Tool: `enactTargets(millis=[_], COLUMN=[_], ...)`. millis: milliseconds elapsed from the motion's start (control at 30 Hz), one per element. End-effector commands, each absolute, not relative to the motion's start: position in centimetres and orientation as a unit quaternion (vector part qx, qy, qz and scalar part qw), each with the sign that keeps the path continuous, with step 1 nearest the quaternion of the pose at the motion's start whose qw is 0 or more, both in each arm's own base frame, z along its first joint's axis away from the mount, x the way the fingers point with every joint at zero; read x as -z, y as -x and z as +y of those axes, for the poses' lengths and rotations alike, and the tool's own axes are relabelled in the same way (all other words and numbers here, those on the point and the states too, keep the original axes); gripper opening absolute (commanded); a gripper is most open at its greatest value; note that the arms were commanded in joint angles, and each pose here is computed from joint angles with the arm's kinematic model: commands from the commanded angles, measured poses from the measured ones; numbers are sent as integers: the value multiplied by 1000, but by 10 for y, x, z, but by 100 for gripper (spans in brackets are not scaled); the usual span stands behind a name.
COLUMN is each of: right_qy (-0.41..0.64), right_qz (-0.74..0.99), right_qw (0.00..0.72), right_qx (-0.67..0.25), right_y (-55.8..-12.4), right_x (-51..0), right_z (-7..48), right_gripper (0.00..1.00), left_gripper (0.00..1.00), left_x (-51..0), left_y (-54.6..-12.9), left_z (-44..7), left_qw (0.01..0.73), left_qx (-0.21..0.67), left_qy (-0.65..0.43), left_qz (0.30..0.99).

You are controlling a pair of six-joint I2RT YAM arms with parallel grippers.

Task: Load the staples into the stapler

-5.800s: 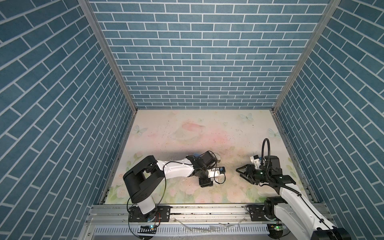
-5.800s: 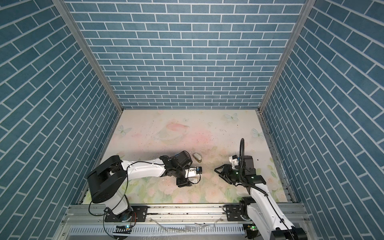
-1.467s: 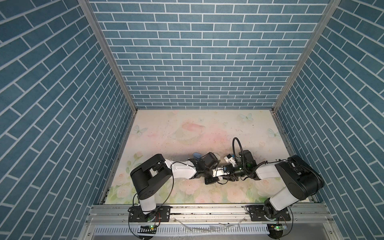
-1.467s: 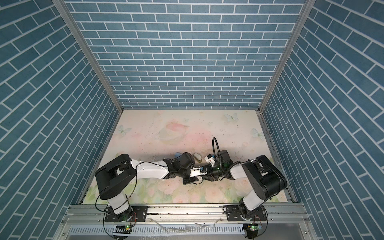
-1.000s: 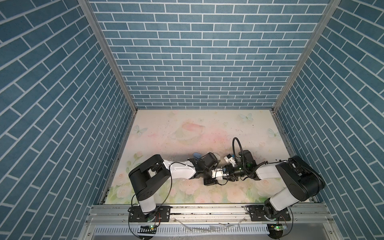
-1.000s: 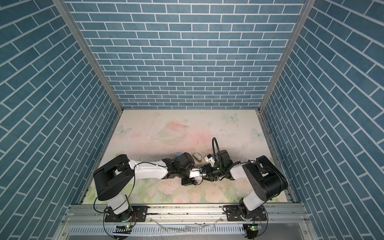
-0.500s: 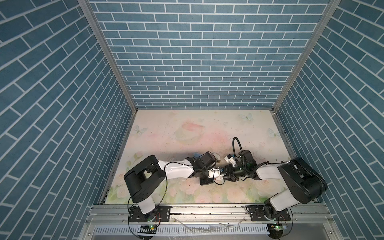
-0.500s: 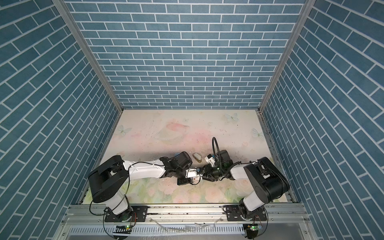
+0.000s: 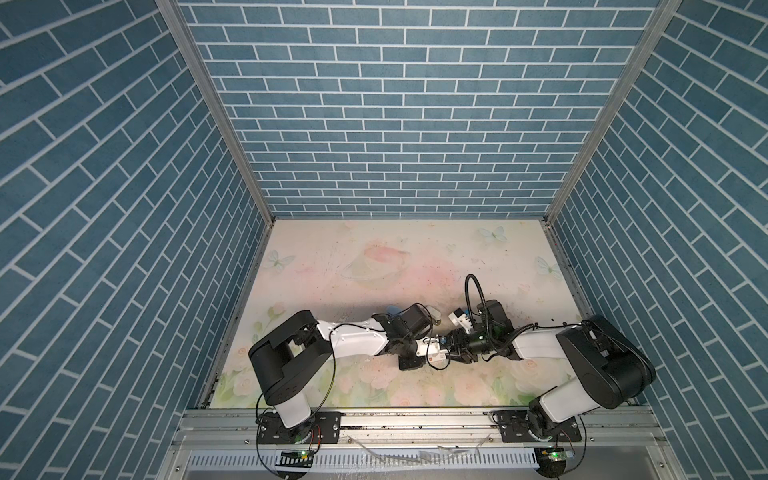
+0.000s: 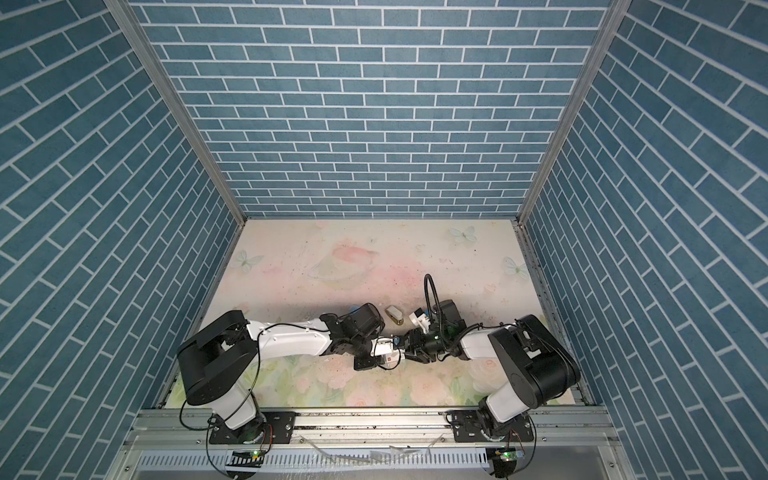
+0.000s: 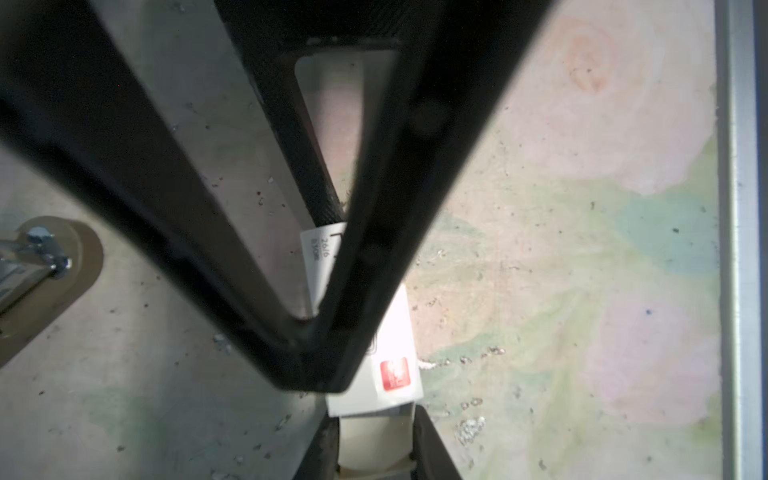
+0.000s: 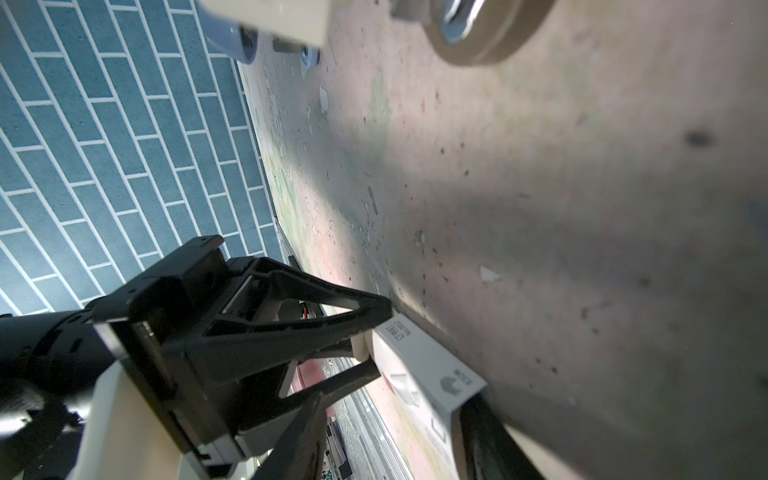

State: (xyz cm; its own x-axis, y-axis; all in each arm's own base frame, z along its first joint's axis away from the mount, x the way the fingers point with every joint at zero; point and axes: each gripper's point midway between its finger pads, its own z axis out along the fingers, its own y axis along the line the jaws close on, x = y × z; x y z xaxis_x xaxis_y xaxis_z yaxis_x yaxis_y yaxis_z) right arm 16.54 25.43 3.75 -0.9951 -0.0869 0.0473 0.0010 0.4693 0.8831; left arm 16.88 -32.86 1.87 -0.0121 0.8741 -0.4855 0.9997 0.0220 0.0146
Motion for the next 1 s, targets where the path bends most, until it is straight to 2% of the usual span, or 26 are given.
enactTargets(millis=[0, 767, 967], right_qy=[-10, 11, -2], right_qz=[-878, -910, -893], right_qw=[48, 43, 27], right_qx=[476, 413, 450], right_y=[-162, -166, -166], right_x=[-18, -9, -26], right_z=[245, 219, 222], right_gripper=[54, 54, 50], left_gripper=[25, 25, 25], left_x=[-13, -17, -13], left_y=[-165, -165, -165], left_z=[-314, -311, -311], left_qw=[153, 128, 124], left_qx=[152, 150, 148], left_qy=[-686, -680, -679], left_qz=[695, 706, 708])
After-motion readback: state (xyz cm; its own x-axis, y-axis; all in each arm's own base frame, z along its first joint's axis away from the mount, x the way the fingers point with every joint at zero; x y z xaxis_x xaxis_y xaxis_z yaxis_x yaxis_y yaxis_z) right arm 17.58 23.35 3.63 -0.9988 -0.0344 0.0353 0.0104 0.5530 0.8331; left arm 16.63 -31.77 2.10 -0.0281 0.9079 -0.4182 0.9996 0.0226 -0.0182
